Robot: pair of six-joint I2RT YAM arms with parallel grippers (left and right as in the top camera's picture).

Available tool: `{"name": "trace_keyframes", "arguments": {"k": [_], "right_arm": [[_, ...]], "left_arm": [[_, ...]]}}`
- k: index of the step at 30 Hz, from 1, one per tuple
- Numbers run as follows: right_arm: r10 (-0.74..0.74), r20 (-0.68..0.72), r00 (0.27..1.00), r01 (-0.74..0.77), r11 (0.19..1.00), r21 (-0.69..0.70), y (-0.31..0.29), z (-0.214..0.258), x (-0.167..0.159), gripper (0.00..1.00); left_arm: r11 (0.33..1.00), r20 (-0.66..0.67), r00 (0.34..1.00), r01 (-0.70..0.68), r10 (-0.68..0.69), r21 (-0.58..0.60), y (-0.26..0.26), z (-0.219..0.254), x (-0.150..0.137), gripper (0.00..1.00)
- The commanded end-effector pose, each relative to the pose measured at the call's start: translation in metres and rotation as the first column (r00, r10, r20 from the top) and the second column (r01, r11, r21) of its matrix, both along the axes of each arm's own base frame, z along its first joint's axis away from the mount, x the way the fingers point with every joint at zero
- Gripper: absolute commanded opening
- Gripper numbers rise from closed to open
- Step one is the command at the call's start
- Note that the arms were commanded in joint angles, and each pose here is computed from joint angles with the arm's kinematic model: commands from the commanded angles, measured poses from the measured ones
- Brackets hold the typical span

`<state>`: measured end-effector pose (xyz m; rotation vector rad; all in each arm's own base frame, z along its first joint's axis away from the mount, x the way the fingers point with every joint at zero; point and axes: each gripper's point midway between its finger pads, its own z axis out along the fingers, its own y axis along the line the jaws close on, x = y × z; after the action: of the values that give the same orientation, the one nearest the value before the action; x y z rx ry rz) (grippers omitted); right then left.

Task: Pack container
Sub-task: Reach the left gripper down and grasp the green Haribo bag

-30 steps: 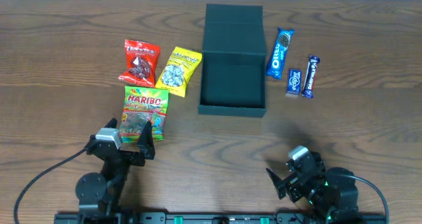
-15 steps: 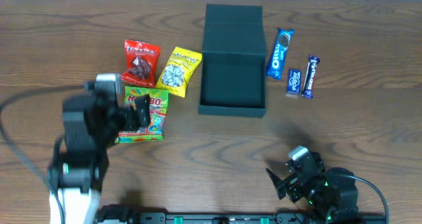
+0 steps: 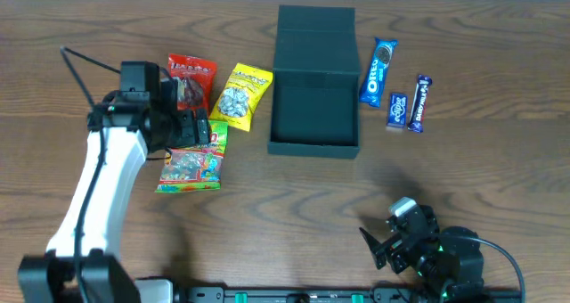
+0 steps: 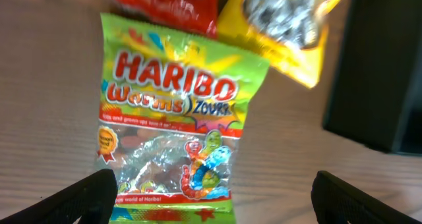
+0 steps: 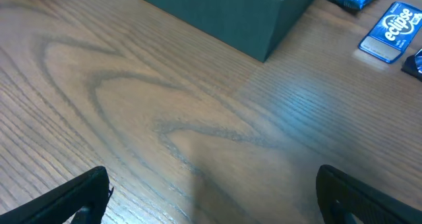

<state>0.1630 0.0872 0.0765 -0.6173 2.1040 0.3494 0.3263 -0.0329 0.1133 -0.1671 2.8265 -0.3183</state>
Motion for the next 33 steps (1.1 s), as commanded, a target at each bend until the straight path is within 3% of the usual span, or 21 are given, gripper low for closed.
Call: {"name": "trace_keyframes", "arguments": {"k": [1,9,16,19,25,33], "right_arm": [[0.021,0.005,1.000,-0.021,1.000,-0.005,0.002,-0.001,-0.001,0.99],[0.021,0.006,1.000,-0.021,1.000,-0.005,0.002,-0.001,-0.001,0.99],[0.021,0.006,1.000,-0.021,1.000,-0.005,0.002,-0.001,-0.001,0.99],[0.021,0.005,1.000,-0.021,1.000,-0.005,0.002,-0.001,-0.001,0.99],[0.021,0.005,1.000,-0.021,1.000,-0.005,0.002,-0.001,-0.001,0.99],[0.022,0.006,1.000,-0.022,1.000,-0.006,0.002,-0.001,-0.001,0.99]], "left_arm": [[1.000,-0.061,0.998,-0.002,0.003,0.028,0.006,-0.019,0.001,0.95],[0.988,-0.213,0.976,-0.009,0.041,0.152,0.028,-0.074,-0.003,0.95],[0.988,-0.266,0.963,-0.001,0.042,0.153,0.028,-0.109,0.002,1.00],[0.988,-0.296,0.954,0.003,0.042,0.152,0.028,-0.122,-0.001,0.78],[0.989,-0.346,0.937,0.004,0.049,0.151,0.028,-0.136,-0.008,0.08],[0.986,-0.406,0.907,-0.050,0.111,0.157,0.028,-0.128,-0.025,0.06]]}}
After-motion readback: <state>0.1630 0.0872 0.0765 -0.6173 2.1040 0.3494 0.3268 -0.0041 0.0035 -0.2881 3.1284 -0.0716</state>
